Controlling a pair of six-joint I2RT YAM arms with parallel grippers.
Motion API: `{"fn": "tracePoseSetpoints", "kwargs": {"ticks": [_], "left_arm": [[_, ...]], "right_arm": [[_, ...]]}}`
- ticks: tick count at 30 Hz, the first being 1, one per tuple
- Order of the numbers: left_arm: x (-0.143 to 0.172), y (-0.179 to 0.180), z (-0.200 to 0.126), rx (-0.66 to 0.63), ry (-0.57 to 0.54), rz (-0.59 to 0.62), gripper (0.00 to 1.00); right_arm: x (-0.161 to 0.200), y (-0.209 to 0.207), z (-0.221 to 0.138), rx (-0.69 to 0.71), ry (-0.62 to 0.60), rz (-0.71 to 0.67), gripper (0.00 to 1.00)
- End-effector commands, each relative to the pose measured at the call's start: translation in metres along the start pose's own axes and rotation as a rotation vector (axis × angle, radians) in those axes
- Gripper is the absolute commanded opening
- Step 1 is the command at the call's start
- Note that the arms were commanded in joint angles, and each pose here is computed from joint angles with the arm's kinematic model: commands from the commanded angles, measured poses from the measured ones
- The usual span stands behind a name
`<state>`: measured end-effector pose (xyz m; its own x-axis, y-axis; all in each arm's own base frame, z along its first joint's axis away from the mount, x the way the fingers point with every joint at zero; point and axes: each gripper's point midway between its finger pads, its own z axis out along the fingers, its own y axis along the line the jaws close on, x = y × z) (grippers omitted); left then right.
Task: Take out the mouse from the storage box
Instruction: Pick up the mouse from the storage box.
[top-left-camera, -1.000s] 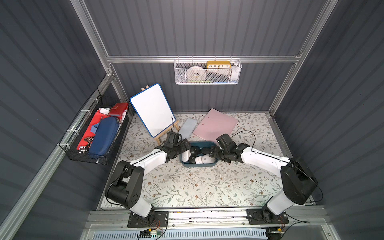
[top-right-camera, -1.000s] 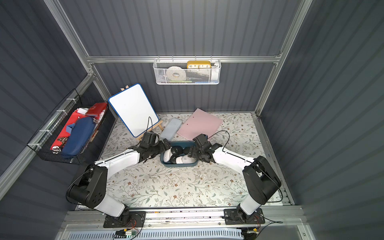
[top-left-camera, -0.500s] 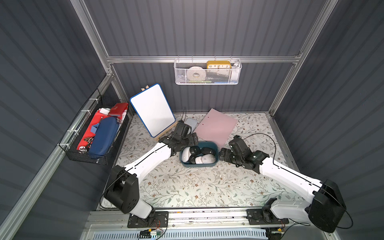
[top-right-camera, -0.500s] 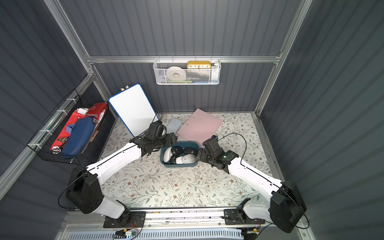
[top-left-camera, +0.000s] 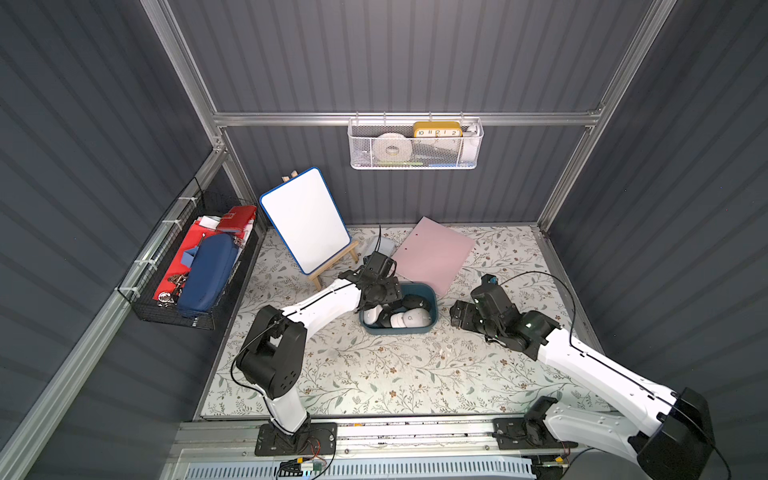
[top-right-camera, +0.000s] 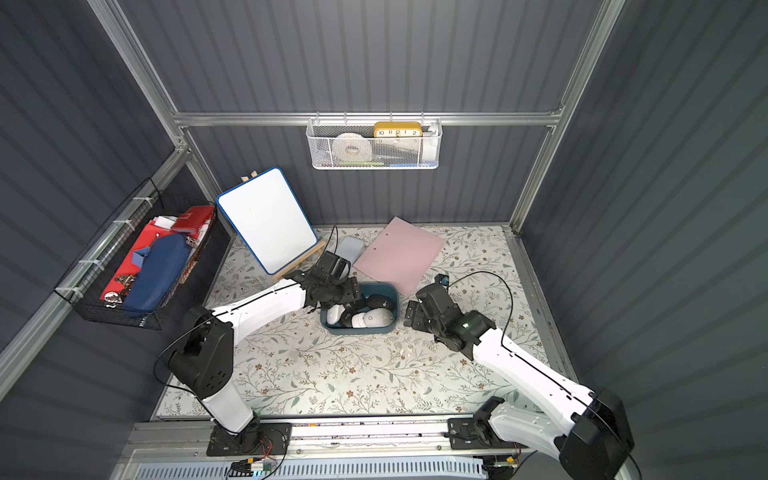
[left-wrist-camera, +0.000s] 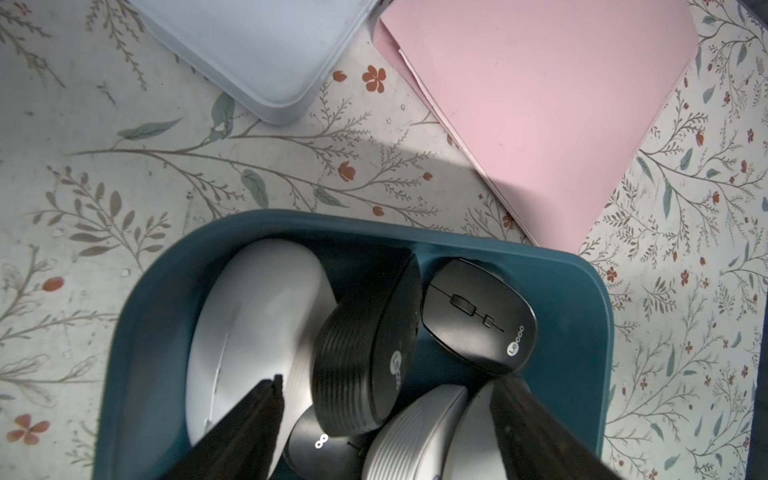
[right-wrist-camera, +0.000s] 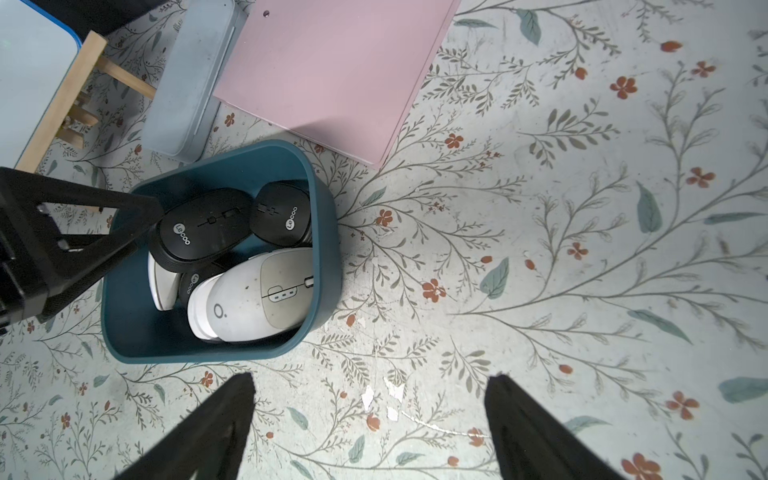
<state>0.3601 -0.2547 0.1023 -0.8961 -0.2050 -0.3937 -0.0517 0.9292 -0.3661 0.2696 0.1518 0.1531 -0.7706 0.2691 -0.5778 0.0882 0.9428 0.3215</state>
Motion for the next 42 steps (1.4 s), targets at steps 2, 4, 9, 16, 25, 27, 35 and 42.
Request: {"fn": "tracePoseSetpoints", "kwargs": {"ticks": [2,4,9,16,25,27,35,42], "left_arm": [[0.015,0.001,0.012,0.001,0.047,-0.036,0.81],[0.017,0.002,0.016,0.004,0.046,-0.026,0.81],[0.025,0.009,0.029,-0.017,0.068,-0.038,0.79],[0.03,0.003,0.037,0.047,0.061,-0.04,0.72],[0.015,-0.004,0.037,0.087,-0.021,-0.053,0.55],[0.013,-0.006,0.037,0.094,-0.03,-0.053,0.53],[0.017,-0.001,0.04,0.079,-0.02,-0.079,0.45],[0.027,0.004,0.053,0.064,0.019,-0.084,0.41]], "right_arm": [[0.005,-0.01,0.004,0.035,-0.001,-0.015,0.91],[0.006,-0.011,0.005,0.042,0.001,-0.021,0.91],[0.007,-0.015,0.005,0.058,0.001,-0.023,0.91],[0.011,-0.017,0.007,0.054,0.007,-0.015,0.91],[0.015,-0.017,0.01,0.053,0.021,-0.012,0.91],[0.015,-0.016,0.009,0.05,0.026,-0.01,0.91],[0.018,-0.02,0.007,0.061,0.034,-0.01,0.91],[0.017,-0.021,0.005,0.063,0.024,-0.009,0.91]]}}
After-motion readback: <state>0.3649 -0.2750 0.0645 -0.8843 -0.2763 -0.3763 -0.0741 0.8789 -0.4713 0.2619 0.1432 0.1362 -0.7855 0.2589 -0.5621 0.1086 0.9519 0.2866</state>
